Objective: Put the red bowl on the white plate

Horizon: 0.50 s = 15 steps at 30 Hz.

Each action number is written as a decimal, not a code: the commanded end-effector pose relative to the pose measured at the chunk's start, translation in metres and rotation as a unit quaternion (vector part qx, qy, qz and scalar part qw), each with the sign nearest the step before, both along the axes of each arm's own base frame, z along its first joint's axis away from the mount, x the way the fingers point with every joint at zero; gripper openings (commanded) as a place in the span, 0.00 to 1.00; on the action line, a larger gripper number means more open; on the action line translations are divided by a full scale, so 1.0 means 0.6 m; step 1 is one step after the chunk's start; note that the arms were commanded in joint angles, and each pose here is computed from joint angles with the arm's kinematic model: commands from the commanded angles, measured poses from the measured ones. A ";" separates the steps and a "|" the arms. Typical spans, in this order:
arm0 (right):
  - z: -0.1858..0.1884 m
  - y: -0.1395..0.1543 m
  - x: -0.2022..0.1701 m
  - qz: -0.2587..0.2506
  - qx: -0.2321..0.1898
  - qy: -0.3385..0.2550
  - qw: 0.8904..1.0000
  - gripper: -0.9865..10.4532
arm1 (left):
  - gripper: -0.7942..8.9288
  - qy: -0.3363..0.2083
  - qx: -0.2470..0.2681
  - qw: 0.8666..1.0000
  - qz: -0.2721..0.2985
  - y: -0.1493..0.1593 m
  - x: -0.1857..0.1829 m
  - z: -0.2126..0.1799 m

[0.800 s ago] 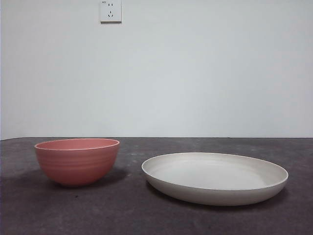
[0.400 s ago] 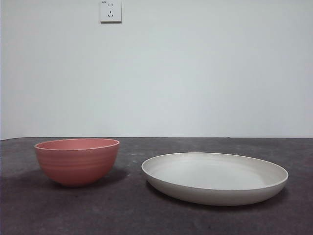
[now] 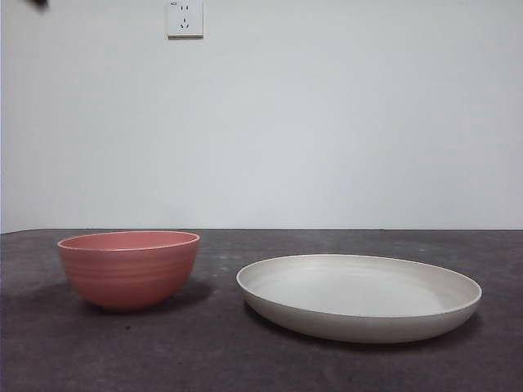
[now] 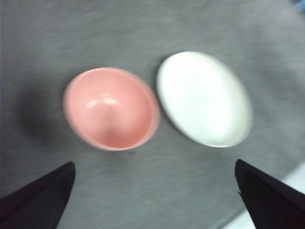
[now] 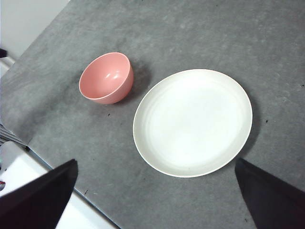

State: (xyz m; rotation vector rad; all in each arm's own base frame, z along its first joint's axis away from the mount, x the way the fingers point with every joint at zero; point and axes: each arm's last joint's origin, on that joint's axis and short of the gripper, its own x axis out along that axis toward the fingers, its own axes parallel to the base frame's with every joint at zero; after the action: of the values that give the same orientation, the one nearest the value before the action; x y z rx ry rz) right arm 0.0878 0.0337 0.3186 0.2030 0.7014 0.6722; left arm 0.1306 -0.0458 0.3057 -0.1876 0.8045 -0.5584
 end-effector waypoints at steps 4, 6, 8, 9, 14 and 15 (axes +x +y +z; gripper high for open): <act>0.011 0.001 0.000 0.005 0.002 -0.017 1.000 0.57 | 0.79 0.026 0.059 0.997 0.037 -0.010 0.058 -0.021; 0.011 0.001 0.000 0.005 0.002 -0.017 1.000 0.57 | 0.79 0.036 0.068 0.996 0.041 -0.015 0.080 -0.033; 0.011 0.001 0.000 0.005 0.002 -0.017 1.000 0.57 | 0.79 0.044 0.070 0.996 0.041 -0.021 0.102 -0.046; 0.011 0.001 0.000 0.005 0.002 -0.017 1.000 0.57 | 0.79 0.047 0.071 0.996 0.040 -0.024 0.113 -0.053; 0.011 0.001 0.000 0.005 0.002 -0.017 1.000 0.57 | 0.79 0.070 0.074 0.994 0.042 -0.039 0.166 -0.094; 0.011 0.001 0.000 0.005 0.002 -0.017 1.000 0.57 | 0.79 0.079 0.077 0.993 0.042 -0.041 0.173 -0.103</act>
State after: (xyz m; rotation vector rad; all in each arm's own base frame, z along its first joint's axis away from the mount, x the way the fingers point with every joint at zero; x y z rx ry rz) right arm 0.0881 0.0338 0.3190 0.2027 0.6965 0.6731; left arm 0.2281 -0.0677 0.2445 -0.1300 0.9814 -0.4053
